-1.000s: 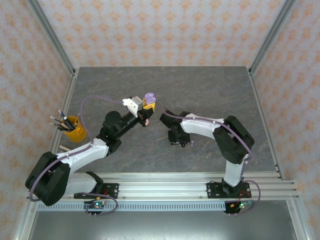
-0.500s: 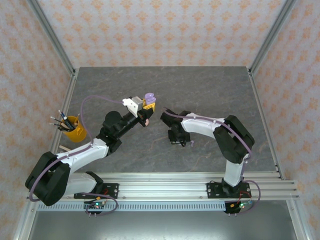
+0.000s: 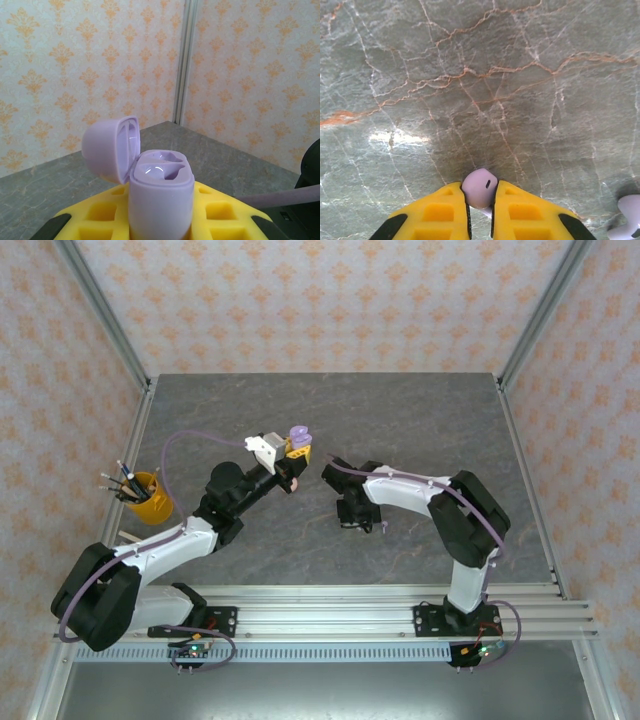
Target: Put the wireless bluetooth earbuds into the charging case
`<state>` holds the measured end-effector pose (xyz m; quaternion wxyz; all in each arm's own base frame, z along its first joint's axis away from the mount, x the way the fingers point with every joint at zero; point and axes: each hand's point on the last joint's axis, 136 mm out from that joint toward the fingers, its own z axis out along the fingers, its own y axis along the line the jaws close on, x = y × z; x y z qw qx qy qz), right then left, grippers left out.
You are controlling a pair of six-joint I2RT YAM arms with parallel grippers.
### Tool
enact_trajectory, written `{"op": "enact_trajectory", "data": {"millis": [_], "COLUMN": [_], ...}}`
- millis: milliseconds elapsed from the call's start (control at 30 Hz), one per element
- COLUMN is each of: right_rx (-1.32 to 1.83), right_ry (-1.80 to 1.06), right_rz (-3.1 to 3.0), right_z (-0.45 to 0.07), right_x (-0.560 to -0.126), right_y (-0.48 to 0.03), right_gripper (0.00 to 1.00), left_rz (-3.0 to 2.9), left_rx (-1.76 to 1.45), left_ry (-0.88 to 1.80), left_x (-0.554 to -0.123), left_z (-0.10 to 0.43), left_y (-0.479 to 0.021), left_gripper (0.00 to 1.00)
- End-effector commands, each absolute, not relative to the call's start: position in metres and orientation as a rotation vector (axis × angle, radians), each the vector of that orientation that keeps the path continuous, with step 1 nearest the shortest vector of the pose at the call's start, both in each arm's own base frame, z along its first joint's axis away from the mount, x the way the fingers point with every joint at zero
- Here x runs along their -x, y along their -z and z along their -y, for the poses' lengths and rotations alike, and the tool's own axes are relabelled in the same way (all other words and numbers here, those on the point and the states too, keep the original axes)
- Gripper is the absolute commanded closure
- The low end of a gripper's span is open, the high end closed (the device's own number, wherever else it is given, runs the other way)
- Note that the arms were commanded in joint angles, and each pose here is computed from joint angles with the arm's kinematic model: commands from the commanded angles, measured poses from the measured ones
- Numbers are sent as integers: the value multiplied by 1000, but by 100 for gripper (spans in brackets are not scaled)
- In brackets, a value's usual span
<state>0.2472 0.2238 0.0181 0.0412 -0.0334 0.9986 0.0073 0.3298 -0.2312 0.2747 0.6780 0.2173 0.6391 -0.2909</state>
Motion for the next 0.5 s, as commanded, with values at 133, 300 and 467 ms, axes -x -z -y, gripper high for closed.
{"op": "enact_trajectory", "data": {"millis": [133,300,467], "right_rx": [25,-1,-15], "right_ry": [-3,-52,-91], "right_rz": [-2968,-2921,-2878], "right_z": [-209,-209,-209], "right_x": [-260,-262,-264], "right_y": [-22,-34,-45], "right_gripper": [86,86,86], "left_rz": [-1370,-1370,-1374], "left_rx": [-478,-482,-485], "left_ry": [665,667,669], "left_x": [-333,-333,-333], "left_z": [233,233,234], "left_y": [-299,-300,-300], "left_gripper": [100,100,100]}}
